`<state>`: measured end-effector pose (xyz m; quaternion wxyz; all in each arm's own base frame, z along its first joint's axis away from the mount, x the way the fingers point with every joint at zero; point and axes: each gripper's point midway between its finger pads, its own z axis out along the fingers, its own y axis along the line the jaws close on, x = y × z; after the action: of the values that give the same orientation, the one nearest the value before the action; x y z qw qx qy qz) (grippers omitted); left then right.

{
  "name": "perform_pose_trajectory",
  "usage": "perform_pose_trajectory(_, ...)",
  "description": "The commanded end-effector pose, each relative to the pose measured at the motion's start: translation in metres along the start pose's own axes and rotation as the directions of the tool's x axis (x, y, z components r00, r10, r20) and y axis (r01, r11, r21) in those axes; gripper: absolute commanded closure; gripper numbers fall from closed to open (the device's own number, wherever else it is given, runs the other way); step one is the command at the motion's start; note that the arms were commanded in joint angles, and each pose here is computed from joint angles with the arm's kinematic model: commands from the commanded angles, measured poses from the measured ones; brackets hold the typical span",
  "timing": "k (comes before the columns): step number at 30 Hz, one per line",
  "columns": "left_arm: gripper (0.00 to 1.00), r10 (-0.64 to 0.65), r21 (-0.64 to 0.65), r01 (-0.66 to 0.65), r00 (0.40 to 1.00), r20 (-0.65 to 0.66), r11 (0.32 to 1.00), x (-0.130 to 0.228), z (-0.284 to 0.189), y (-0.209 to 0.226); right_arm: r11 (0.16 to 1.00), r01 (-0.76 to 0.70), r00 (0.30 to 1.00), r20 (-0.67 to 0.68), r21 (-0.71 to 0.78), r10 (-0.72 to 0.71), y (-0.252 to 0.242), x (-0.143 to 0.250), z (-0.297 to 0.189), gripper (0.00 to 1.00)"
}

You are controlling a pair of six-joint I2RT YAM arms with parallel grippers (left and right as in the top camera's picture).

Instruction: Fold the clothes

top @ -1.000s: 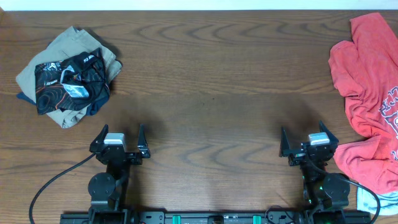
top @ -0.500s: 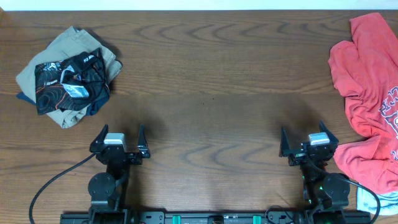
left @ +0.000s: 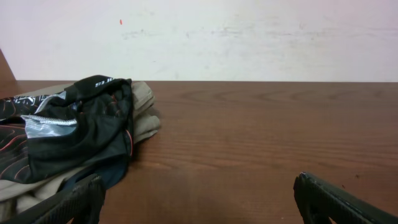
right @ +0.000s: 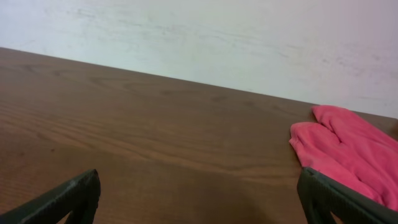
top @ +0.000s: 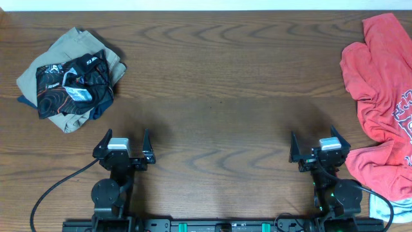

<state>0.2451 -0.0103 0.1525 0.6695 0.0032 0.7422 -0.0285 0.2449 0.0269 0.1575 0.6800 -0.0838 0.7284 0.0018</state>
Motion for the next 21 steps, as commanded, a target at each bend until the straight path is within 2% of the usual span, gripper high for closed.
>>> perform_pose_trajectory(1,0.02,-0.002,0.0,0.002,0.999,-0.039,1.0,0.0127,0.0003,0.0004,1.0,0.008,1.0,0.001,-0.001,-0.008,0.0012,0.0008,-0.0001,0.01)
perform_pose_trajectory(21,0.02,-0.002,0.0,0.002,0.999,-0.041,1.0,0.0131,0.0003,0.0004,1.0,0.008,1.0,0.001,-0.001,-0.008,0.0012,0.0008,-0.0001,0.01)
